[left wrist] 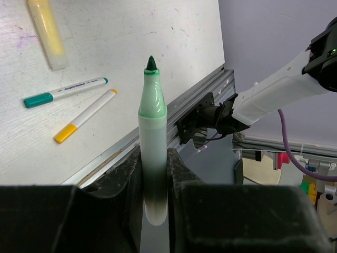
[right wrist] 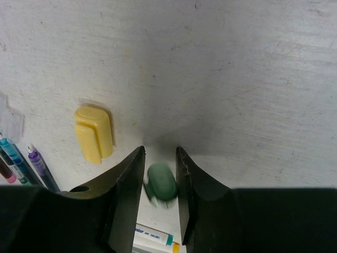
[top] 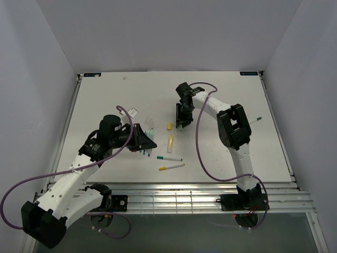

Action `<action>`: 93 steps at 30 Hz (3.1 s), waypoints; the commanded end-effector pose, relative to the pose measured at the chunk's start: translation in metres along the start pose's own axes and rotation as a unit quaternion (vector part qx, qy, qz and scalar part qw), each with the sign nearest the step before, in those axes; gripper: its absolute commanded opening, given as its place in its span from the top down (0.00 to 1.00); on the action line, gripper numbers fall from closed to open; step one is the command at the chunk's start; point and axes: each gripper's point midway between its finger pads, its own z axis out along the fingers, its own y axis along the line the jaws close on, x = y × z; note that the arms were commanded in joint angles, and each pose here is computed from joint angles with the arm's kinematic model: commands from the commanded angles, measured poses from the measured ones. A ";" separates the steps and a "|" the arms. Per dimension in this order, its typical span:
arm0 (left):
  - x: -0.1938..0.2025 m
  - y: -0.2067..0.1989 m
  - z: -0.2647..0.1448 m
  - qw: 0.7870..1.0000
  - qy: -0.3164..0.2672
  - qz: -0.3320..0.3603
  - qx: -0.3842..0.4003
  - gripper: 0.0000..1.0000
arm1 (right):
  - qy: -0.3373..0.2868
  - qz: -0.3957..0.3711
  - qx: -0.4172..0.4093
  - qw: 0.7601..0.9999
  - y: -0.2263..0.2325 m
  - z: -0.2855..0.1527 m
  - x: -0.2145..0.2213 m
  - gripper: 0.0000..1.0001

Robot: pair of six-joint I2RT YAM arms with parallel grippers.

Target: Open the pen caps

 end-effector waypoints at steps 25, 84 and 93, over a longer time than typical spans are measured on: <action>-0.003 0.017 0.090 0.994 0.056 0.005 -0.092 1.00 | -0.166 0.030 -0.001 0.986 -0.058 -0.178 -0.003 0.24; 0.007 0.072 0.189 0.981 0.081 0.076 -0.162 0.53 | -0.135 0.121 0.084 0.980 -0.144 -0.187 0.100 0.10; -0.052 -0.007 0.147 0.981 -0.006 0.164 -0.108 0.51 | -0.169 0.263 0.129 0.941 -0.204 -0.173 0.043 0.10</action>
